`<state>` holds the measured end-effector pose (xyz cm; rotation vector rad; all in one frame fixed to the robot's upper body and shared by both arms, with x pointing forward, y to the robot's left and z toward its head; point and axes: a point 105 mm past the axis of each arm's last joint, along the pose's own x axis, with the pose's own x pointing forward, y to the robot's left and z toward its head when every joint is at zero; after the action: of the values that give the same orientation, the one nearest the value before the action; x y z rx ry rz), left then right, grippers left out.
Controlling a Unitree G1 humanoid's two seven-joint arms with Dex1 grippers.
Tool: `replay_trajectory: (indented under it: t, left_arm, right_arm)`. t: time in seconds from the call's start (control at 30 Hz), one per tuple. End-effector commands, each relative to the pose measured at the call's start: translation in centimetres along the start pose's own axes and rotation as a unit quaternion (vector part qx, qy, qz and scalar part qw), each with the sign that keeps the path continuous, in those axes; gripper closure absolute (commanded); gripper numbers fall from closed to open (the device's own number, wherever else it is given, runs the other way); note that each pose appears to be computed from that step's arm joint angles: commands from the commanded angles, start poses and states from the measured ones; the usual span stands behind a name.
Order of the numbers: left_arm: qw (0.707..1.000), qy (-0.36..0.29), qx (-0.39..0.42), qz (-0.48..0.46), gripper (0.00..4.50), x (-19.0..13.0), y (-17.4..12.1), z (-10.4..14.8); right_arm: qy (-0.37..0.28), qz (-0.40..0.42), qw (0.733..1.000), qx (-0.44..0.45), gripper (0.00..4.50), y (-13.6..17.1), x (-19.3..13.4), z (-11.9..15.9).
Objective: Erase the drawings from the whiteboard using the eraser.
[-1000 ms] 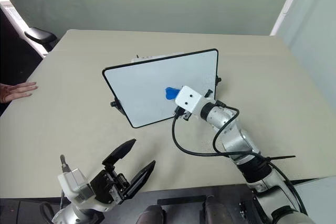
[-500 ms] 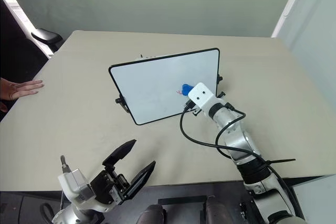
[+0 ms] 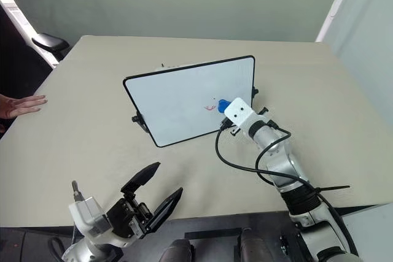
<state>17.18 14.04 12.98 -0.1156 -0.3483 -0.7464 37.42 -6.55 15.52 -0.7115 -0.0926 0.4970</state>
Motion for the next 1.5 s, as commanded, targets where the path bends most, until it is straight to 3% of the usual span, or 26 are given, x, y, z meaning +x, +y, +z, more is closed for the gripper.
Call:
replay_trajectory:
  t: [0.03,0.2,0.57,0.87,1.2,1.5]
  left_arm:
    - [1.0,-0.021,0.007,-0.007,0.0,0.5,-0.5,1.0]
    - [1.0,-0.021,0.008,-0.007,0.0,0.5,-0.5,1.0]
    - [1.0,-0.021,0.01,-0.002,0.0,0.3,-0.2,1.2]
    - [1.0,-0.021,0.008,-0.006,0.0,0.2,-0.4,1.2]
    - [1.0,-0.02,0.005,-0.011,0.0,0.3,-1.0,1.1]
    - [1.0,-0.019,0.005,-0.009,0.0,0.3,-1.0,1.0]
  right_arm:
    - [-0.043,0.004,0.999,-0.026,3.49,0.1,0.7,2.6]
    - [-0.033,0.016,0.997,-0.072,3.49,1.1,1.4,2.4]
    - [-0.102,0.014,0.992,-0.072,3.49,1.4,2.1,5.9]
    - [-0.129,0.029,0.987,-0.085,3.49,2.1,2.0,7.0]
    - [-0.147,0.061,0.981,-0.11,3.49,3.3,2.1,7.6]
    - [-0.129,0.066,0.982,-0.125,3.49,3.6,2.3,6.5]
